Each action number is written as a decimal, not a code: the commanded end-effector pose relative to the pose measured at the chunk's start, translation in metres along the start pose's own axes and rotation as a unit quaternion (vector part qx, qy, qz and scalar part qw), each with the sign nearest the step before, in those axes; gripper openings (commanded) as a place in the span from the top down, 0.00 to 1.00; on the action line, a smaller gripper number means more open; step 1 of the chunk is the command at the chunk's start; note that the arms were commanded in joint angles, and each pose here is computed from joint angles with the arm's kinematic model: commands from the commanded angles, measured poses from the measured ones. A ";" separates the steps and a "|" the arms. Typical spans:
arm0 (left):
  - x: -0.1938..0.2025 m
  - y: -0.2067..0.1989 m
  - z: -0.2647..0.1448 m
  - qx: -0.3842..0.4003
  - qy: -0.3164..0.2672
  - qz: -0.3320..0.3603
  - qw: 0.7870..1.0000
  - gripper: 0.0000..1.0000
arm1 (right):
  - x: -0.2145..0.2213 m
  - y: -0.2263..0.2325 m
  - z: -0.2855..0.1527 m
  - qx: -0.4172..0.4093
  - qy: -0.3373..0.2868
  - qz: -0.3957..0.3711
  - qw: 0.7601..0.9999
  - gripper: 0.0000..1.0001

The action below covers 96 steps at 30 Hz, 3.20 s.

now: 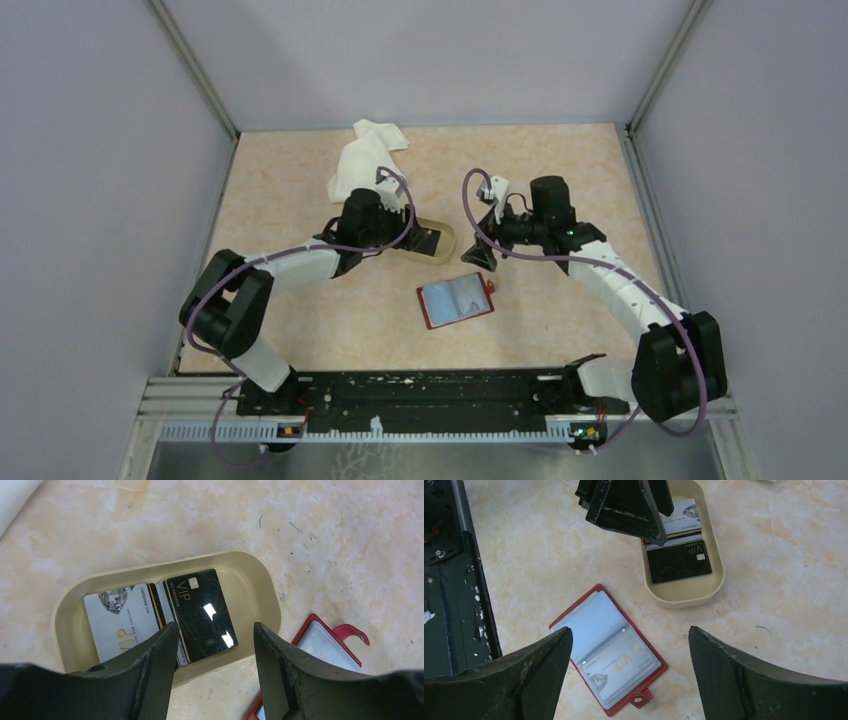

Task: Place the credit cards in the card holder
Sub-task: Move the storage box to the center of the board, then pick up the storage box at the center of the board.

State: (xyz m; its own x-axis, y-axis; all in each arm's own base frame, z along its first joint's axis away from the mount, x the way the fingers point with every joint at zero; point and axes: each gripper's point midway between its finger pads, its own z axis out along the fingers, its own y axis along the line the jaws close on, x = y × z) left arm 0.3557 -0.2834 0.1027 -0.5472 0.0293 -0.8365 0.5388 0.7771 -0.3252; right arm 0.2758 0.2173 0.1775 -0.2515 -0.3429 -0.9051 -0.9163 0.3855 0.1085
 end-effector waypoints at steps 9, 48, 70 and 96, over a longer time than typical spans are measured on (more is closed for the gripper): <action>-0.001 0.023 0.006 -0.063 0.021 -0.013 0.998 0.32 | -0.009 -0.006 0.005 -0.008 -0.015 0.006 1.000 0.15; 0.017 0.010 0.038 -0.191 0.093 0.088 0.973 0.28 | -0.017 -0.015 -0.008 0.016 -0.030 0.002 0.999 0.15; 0.005 -0.010 -0.046 -0.131 0.017 0.067 0.989 0.01 | -0.026 -0.016 -0.027 0.020 -0.060 -0.020 0.998 0.15; -0.013 -0.033 -0.082 -0.059 -0.081 0.040 0.994 0.09 | -0.026 -0.024 -0.029 -0.001 -0.076 0.054 0.996 0.15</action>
State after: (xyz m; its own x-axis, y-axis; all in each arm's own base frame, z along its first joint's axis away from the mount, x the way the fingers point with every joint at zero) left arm 0.2693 -0.2388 0.1404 -0.4279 0.0411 -0.9029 0.4997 0.8432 -0.1984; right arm 0.2853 0.1873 0.1944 -0.3015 -0.2147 -0.9290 -0.8874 0.4196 0.1910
